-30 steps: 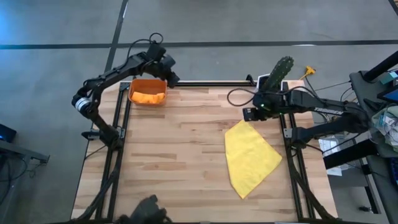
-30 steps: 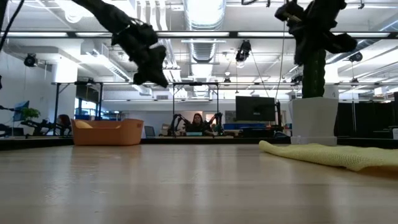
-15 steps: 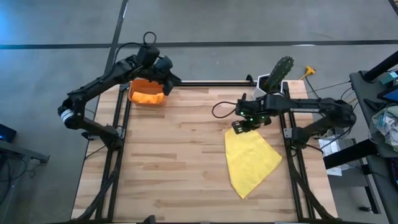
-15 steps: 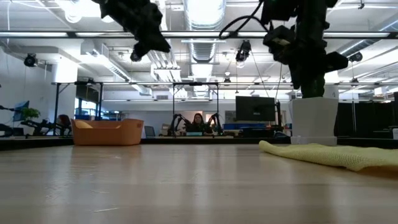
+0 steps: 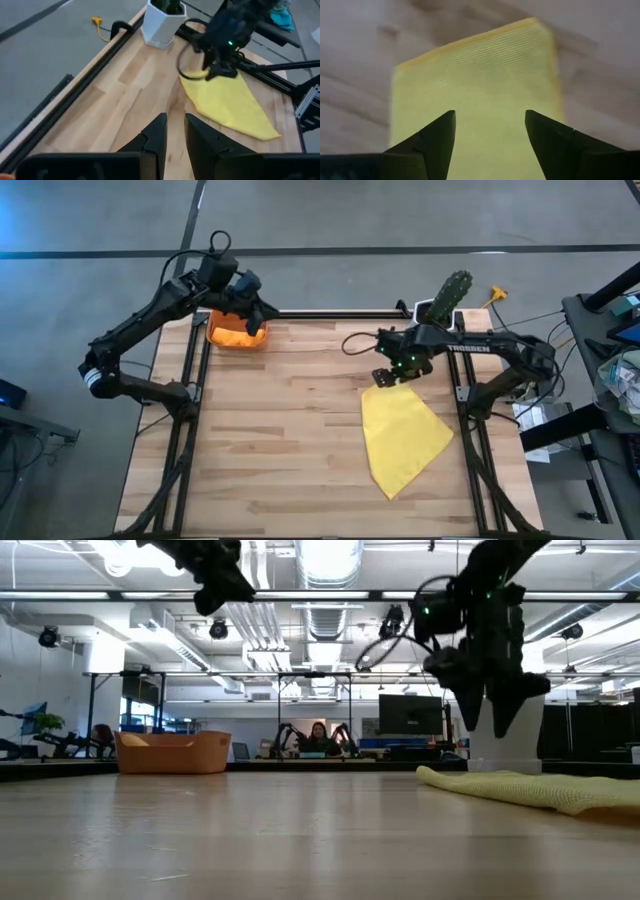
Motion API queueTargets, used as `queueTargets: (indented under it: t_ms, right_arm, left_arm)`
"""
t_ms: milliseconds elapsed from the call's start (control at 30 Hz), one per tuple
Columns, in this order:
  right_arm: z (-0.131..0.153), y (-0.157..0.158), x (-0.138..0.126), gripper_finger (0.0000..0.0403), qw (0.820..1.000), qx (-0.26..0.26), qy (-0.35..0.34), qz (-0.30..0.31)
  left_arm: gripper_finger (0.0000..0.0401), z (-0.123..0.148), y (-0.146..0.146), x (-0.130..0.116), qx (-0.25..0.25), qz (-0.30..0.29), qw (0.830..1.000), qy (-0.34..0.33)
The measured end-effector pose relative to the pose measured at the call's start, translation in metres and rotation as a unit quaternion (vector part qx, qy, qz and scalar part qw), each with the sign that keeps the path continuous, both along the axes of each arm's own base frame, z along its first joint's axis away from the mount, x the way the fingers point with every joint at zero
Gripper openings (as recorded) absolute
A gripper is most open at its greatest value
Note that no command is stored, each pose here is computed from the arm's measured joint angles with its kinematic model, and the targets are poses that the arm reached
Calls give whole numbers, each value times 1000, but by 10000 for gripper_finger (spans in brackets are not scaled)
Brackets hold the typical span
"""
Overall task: Roll microfiber towels into tight, uniform cylinder then place into a basket
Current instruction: Fold the yellow towel
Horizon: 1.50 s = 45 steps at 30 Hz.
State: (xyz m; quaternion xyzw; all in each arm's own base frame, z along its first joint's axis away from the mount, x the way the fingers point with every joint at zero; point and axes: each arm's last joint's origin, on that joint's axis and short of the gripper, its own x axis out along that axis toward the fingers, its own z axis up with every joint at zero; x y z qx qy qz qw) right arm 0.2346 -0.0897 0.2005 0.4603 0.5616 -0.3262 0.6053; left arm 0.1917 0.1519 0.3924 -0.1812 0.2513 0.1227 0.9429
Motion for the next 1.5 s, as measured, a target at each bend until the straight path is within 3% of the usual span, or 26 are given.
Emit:
queueTargets:
  t_ms: [433, 567, 833, 1233, 1500]
  right_arm:
    - [-25, -42, -27, 232, 999, -40, 10, 19]
    - [-39, -45, -25, 231, 999, -18, -12, 42]
    - [-67, -47, -21, 230, 994, 17, 23, 110]
    - [-61, -50, -9, 215, 989, 35, -73, 121]
    - [-64, -50, -8, 172, 988, 42, -75, 128]
  left_arm:
    - [51, -16, 1, 1, -30, 7, 999, 21]
    - [51, -21, 1, 1, -38, 8, 999, 29]
    - [51, -22, 1, 1, -57, 22, 998, 26]
    - [51, -22, 3, 2, -52, 26, 998, 20]
    - [51, -22, 4, 3, -46, 28, 998, 16]
